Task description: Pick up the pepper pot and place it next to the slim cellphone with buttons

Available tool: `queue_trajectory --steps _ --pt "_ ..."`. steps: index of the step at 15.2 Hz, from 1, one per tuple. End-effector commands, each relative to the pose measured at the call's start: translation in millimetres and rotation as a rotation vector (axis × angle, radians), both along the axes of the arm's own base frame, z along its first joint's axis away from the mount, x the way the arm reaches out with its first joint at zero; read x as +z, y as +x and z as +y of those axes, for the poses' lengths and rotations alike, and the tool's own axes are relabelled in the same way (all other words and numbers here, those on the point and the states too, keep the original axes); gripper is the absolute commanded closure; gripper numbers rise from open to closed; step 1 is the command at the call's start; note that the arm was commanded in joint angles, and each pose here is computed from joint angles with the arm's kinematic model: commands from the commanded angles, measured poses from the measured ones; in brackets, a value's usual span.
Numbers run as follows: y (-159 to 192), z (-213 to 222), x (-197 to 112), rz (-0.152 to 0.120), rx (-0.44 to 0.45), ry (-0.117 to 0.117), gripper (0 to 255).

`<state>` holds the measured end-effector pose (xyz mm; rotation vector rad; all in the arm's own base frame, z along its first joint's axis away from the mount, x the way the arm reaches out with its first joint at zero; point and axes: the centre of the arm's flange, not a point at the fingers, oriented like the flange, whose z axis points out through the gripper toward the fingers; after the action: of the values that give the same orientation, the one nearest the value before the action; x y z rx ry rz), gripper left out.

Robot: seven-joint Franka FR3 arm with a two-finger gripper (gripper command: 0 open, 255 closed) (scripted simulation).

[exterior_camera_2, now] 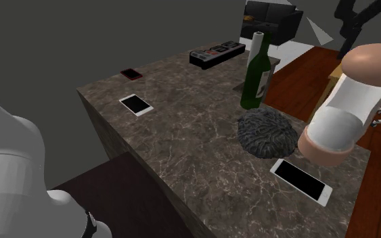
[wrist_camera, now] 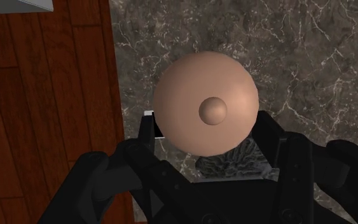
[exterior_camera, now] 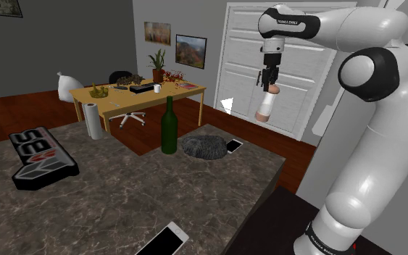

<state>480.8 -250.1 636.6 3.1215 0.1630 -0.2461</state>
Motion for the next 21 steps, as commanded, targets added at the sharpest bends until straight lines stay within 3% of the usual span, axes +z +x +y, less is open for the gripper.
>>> queue_trajectory --steps 1,21 --pt "0 0 10 0.0 0.0 0.0 255" --pt "-70 241 14 0.0 0.0 0.0 255"
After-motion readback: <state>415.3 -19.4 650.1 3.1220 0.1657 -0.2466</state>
